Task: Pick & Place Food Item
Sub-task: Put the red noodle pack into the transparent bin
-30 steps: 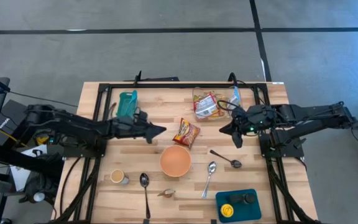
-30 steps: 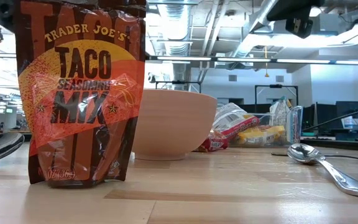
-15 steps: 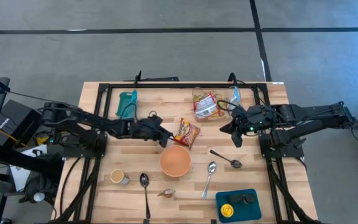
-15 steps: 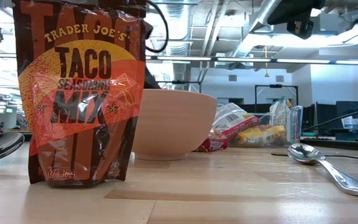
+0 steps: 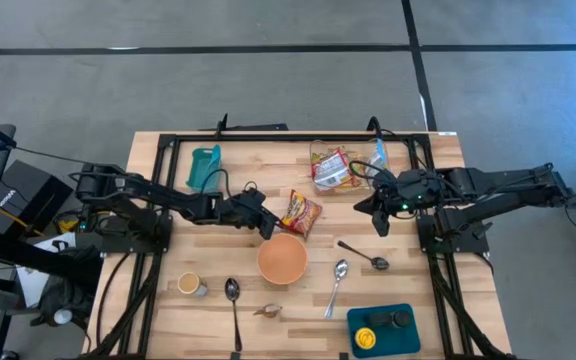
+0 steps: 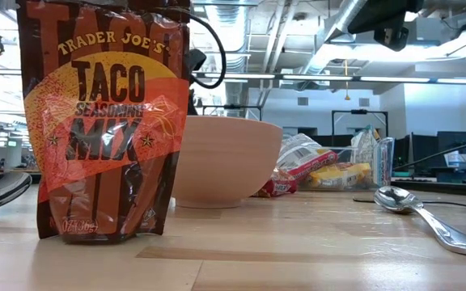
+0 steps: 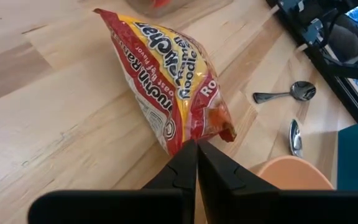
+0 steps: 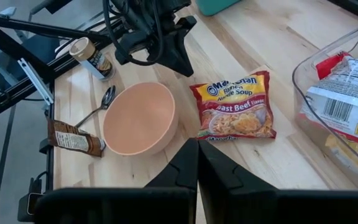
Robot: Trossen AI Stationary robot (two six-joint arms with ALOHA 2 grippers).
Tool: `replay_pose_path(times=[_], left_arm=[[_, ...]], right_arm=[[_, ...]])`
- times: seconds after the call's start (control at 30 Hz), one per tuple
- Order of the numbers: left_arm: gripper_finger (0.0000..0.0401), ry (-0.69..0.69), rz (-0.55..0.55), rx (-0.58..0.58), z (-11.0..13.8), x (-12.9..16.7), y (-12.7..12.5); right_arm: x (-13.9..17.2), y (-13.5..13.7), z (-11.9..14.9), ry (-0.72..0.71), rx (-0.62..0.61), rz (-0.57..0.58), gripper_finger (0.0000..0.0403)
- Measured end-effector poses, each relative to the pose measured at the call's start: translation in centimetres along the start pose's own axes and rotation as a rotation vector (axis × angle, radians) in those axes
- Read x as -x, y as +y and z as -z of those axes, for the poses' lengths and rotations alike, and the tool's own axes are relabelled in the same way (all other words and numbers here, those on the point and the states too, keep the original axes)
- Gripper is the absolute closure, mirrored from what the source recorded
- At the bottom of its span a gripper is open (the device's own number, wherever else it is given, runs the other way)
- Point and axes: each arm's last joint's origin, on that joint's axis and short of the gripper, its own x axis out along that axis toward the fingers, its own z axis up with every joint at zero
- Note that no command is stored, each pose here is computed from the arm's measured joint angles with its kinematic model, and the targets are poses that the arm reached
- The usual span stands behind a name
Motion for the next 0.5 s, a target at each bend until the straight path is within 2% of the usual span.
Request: replay_pose_path(times=[0.17,0.4,0.5], left_arm=[[0.0366,0.004,0.005,-0.001,0.04,0.01,-0.03],[0.0277,0.018,0.016,0.001,0.03,-0.01,-0.01],[0.0251,0.014,0.010,0.006,-0.12,-0.04,0.15]], right_arm=[[0.00,0.00,0.00,0.000,0.000,0.000,0.0402],[0.00,0.00,0.00,0.000,0.000,0.000,0.0402],[0.00,0.00,-0.01,-0.001,0.000,0.000,0.0402]])
